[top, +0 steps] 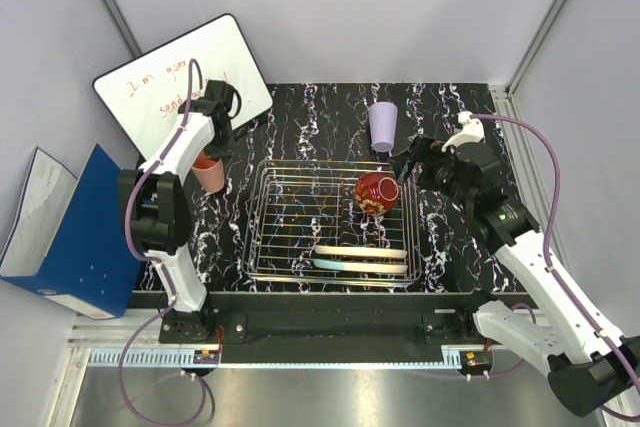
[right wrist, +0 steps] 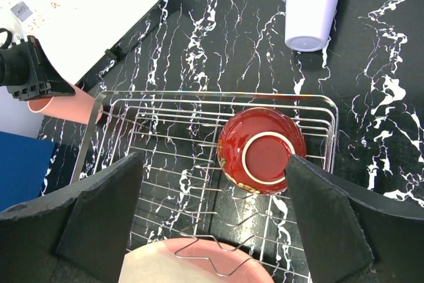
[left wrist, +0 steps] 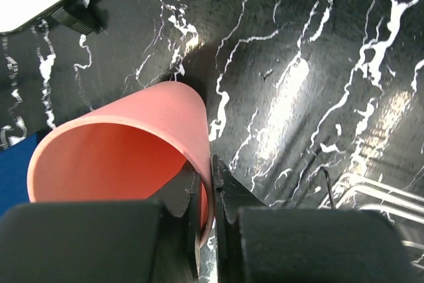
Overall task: Unload the mixed dishes from the dish rack
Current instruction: Place the cup at the center of the board.
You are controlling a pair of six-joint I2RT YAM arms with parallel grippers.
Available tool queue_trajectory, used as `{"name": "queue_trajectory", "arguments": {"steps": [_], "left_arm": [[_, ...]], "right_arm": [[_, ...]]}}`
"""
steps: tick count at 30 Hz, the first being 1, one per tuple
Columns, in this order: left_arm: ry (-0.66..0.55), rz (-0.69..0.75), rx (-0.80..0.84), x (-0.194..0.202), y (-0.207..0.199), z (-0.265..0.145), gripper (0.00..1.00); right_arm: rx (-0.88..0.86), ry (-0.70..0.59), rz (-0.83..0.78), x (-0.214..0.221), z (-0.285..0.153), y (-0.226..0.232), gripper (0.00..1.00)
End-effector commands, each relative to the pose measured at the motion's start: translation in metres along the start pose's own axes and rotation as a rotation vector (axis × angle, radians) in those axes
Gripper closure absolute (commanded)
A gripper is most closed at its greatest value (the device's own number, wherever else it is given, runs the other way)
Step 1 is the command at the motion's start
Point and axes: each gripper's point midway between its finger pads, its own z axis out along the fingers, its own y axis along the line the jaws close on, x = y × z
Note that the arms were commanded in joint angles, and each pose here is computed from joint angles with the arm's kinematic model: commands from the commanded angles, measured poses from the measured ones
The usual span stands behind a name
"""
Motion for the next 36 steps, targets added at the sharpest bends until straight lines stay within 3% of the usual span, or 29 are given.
{"name": "queue_trajectory", "arguments": {"steps": [1, 11, 18, 23, 27, 28, 34, 36], "left_arm": [[-0.003, -0.063, 0.072, -0.007, -0.005, 0.016, 1.00], [0.041, -0.088, 0.079, 0.000, -0.004, 0.033, 0.99], [-0.064, -0.110, 0.067, -0.022, 0.008, -0.002, 0.60], [-0.106, -0.121, 0.048, -0.027, 0.018, -0.021, 0.43], [-0.188, -0.165, 0.024, -0.040, 0.031, -0.050, 0.22], [-0.204, -0.183, 0.023, -0.043, 0.033, -0.056, 0.03], [-0.415, -0.258, 0.112, -0.076, 0.029, -0.145, 0.01], [-0.483, -0.251, 0.152, -0.082, 0.020, -0.175, 0.01]], "right_arm": [[-0.027, -0.037, 0.016, -0.009, 0.003, 0.008, 0.04], [-0.011, -0.027, 0.020, -0.004, 0.010, 0.004, 0.04], [-0.017, -0.018, 0.017, -0.002, 0.012, 0.005, 0.04], [-0.019, -0.022, 0.026, -0.003, 0.011, 0.006, 0.03], [-0.022, -0.035, 0.031, -0.005, 0.007, 0.006, 0.03], [-0.019, -0.033, 0.034, -0.005, 0.008, 0.005, 0.03], [0.127, -0.047, 0.026, -0.019, 0.022, -0.012, 0.02], [0.220, -0.008, -0.022, -0.016, 0.045, -0.027, 0.02]]}}
